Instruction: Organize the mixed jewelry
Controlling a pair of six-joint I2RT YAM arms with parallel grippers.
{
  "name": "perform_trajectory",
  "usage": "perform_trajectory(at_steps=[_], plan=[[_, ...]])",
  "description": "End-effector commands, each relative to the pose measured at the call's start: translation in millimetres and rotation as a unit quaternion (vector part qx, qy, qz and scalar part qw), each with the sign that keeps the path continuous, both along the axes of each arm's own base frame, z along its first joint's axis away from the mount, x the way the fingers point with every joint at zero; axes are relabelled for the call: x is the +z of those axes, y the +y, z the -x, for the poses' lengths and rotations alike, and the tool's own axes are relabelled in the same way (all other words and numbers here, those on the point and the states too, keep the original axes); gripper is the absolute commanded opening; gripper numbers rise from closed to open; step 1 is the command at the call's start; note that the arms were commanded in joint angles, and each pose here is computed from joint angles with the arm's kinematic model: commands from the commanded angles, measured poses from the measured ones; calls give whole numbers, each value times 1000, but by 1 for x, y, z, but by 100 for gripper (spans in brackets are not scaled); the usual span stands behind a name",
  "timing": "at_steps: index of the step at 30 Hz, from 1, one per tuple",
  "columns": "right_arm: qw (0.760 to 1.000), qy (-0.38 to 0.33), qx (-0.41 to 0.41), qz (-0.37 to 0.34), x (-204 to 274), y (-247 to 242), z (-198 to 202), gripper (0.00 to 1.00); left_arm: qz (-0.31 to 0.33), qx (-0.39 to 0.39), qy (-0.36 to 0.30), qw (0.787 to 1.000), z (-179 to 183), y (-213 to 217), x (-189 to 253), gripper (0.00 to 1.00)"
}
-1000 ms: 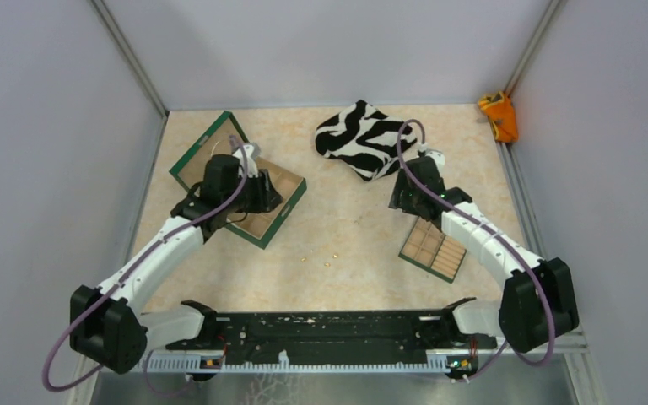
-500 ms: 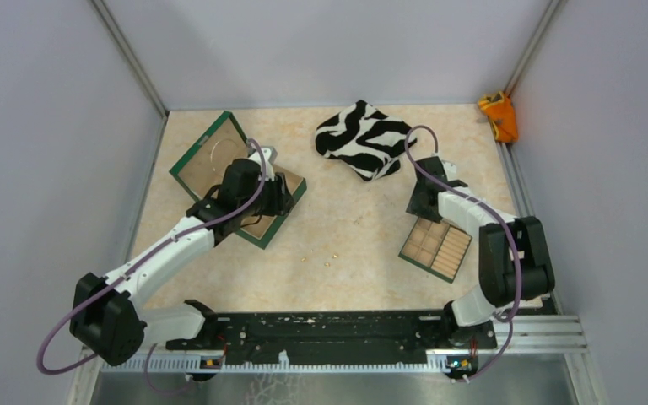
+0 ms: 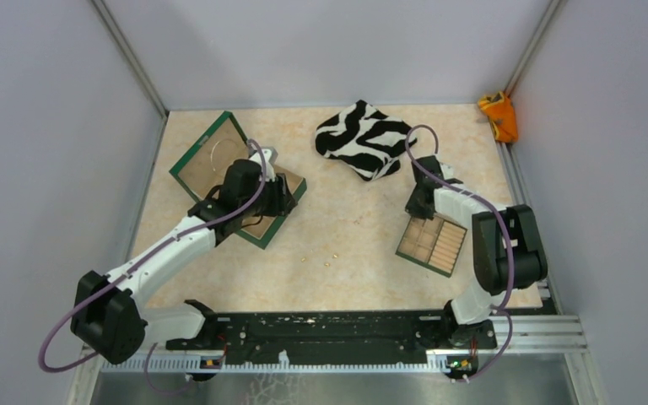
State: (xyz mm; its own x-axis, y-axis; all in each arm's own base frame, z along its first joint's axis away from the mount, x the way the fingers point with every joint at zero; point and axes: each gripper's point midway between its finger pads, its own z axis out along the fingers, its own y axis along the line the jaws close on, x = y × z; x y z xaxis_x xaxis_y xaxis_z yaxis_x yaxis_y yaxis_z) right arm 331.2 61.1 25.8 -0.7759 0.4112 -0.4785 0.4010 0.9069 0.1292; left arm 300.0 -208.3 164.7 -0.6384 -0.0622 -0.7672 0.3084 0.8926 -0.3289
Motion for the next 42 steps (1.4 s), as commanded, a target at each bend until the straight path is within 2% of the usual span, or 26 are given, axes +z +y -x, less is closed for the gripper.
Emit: perform_trajectory(at_steps=[1, 3, 5, 7, 9, 10, 12, 16, 18, 21, 26, 31, 37, 42], plan=[[993, -42, -63, -86, 15, 26, -40, 0, 7, -25, 10, 1000, -2, -13, -2, 54], [991, -50, -83, -96, 15, 28, -48, 0, 7, -28, 17, 999, -2, -15, -5, 55], [990, -55, -77, -109, 17, 33, -55, 16, 8, -30, 20, 999, 0, -15, -7, 55], [991, -56, -62, -108, 25, 36, -58, 38, 6, -30, 20, 999, 0, -14, -8, 55], [991, -74, -39, -107, 40, 38, -60, 52, 4, -29, 19, 999, 1, -13, -9, 55], [988, -101, -6, -115, 54, 42, -64, 54, 4, -31, 19, 999, 0, -13, -9, 55], [986, -137, 35, -94, 75, 37, -58, 55, 4, -32, 19, 999, 1, -13, -9, 56], [984, -178, 8, 1, 101, -22, -40, 54, 8, -39, 25, 999, 3, -16, -11, 56], [983, -175, -30, 42, 102, -60, -28, 54, 9, -41, 25, 999, 2, -17, -12, 56], [985, -131, -85, 74, 86, -109, -9, 54, 9, -47, 26, 999, 1, -20, -12, 56], [984, -64, -160, 50, 55, -153, 17, 63, 11, -51, 24, 998, 0, -22, -11, 56], [984, -54, -170, 9, 32, -156, 16, 63, 13, -52, 26, 998, 0, -23, -12, 56], [986, -33, -160, -24, 9, -146, 11, 56, 12, -48, 22, 999, 3, -19, -11, 56], [986, -22, -161, -29, -3, -144, 14, 42, 15, -42, 17, 999, 2, -18, -6, 56]])
